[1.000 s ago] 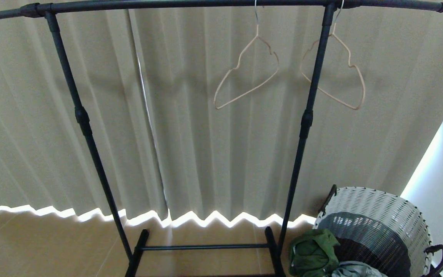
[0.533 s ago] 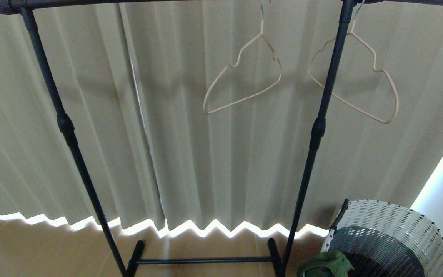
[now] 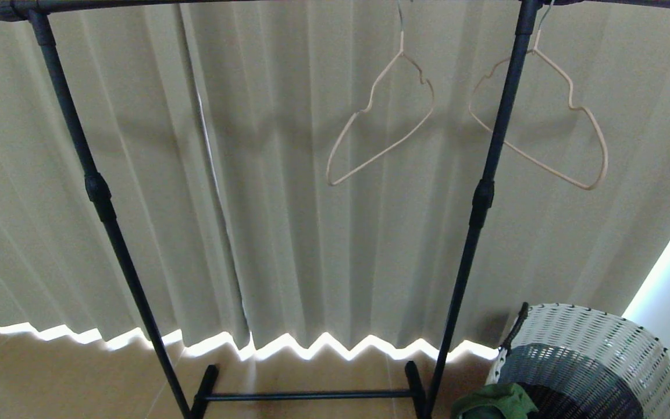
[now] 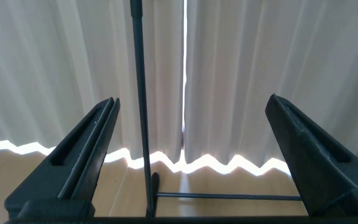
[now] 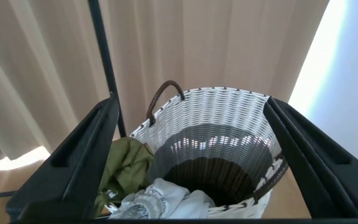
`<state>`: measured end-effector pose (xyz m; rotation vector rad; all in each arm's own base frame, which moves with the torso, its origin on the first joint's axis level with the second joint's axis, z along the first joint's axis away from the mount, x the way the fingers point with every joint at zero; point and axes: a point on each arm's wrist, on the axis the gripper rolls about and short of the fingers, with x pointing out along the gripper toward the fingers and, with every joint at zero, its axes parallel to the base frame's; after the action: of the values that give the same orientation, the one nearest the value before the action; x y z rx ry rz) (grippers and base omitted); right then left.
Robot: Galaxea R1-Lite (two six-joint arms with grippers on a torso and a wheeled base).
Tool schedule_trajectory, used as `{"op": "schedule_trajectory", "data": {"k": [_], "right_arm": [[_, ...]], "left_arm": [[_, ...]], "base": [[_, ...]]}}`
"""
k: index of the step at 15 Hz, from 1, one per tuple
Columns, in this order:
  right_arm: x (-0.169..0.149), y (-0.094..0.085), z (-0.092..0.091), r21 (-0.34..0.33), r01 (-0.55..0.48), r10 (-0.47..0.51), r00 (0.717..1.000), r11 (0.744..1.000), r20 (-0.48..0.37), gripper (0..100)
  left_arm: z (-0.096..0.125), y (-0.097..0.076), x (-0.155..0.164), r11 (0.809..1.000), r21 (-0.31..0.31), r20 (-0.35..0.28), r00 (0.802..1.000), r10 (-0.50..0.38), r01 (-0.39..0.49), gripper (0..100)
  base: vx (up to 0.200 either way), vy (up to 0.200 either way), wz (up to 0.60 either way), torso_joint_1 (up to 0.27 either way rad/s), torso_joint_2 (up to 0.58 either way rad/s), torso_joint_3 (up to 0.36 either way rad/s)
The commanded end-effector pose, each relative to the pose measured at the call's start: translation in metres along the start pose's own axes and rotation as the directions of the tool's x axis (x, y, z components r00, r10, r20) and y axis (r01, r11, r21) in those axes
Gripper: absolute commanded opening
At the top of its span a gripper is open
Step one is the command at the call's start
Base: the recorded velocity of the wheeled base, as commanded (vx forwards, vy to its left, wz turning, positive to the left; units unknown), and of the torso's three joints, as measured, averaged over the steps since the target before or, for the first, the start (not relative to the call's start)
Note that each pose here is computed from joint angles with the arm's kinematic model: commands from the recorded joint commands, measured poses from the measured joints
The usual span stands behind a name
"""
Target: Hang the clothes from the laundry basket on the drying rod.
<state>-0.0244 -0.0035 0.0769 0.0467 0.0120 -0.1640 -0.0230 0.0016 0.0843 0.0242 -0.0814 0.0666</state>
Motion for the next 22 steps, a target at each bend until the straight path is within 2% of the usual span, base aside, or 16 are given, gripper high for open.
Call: {"op": "schedule_trajectory", "data": {"k": [1,3,5,6,8,10,11,15,16,17,18,20,22], "right_arm": [[0.000,0.001,0.001,-0.003,-0.023,0.023,1.000,1.000,0.001,100],[-0.002,0.002,0.003,-0.078,-0.099,0.095,0.994,0.992,-0.045,100],[0.005,0.003,0.009,-0.175,-0.121,0.090,0.981,0.977,-0.173,100],[0.013,0.005,0.012,-0.219,-0.143,0.080,0.959,0.965,-0.271,100],[0.028,0.007,0.013,-0.255,-0.183,0.059,0.902,0.949,-0.428,100],[0.044,0.010,0.012,-0.251,-0.215,0.035,0.822,0.944,-0.569,100],[0.055,0.012,0.012,-0.259,-0.248,0.023,0.763,0.934,-0.646,100],[0.084,0.016,0.018,-0.286,-0.292,-0.014,0.676,0.913,-0.737,100],[0.091,0.017,0.017,-0.313,-0.340,-0.026,0.640,0.887,-0.768,100],[0.096,0.017,0.013,-0.319,-0.369,-0.040,0.598,0.873,-0.800,100],[0.101,0.018,0.010,-0.315,-0.393,-0.047,0.560,0.864,-0.827,100],[0.111,0.019,0.003,-0.309,-0.433,-0.057,0.505,0.846,-0.861,100],[0.119,0.020,-0.002,-0.298,-0.449,-0.057,0.475,0.843,-0.878,100]], "left_arm": [[0.000,0.000,0.000,1.000,0.000,0.000,1.000,0.000,0.000,100],[0.000,0.000,0.000,1.000,0.000,0.000,1.000,0.000,0.000,100],[0.000,0.000,0.000,1.000,0.000,0.000,1.000,0.000,0.000,100],[0.000,0.000,0.000,1.000,0.000,0.000,1.000,0.000,0.000,100],[0.000,0.000,0.000,1.000,0.000,0.000,1.000,0.000,0.000,100],[0.000,0.000,0.000,1.000,0.000,0.000,1.000,0.000,0.000,100],[0.000,0.000,0.000,1.000,0.000,0.000,1.000,0.000,0.000,100],[0.000,0.000,0.000,1.000,0.000,0.000,1.000,0.000,0.000,100],[0.000,0.000,0.000,1.000,-0.001,0.000,1.000,0.000,0.000,100],[0.000,0.000,0.000,1.000,0.000,0.000,1.000,0.000,0.000,100],[0.000,0.000,0.000,1.000,0.000,0.000,1.000,0.000,0.000,100],[0.000,0.000,0.000,1.000,0.000,0.002,1.000,0.000,0.000,100],[0.000,0.000,0.000,1.000,-0.001,0.000,1.000,0.000,0.000,100]], "base": [[0.000,0.000,0.00,0.000,0.00,0.000],[0.000,0.000,0.00,0.000,0.00,0.000],[0.000,0.000,0.00,0.000,0.00,0.000],[0.000,0.000,0.00,0.000,0.00,0.000],[0.000,0.000,0.00,0.000,0.00,0.000],[0.000,0.000,0.00,0.000,0.00,0.000],[0.000,0.000,0.00,0.000,0.00,0.000],[0.000,0.000,0.00,0.000,0.00,0.000],[0.000,0.000,0.00,0.000,0.00,0.000],[0.000,0.000,0.00,0.000,0.00,0.000],[0.000,0.000,0.00,0.000,0.00,0.000],[0.000,0.000,0.00,0.000,0.00,0.000],[0.000,0.000,0.00,0.000,0.00,0.000]]}}
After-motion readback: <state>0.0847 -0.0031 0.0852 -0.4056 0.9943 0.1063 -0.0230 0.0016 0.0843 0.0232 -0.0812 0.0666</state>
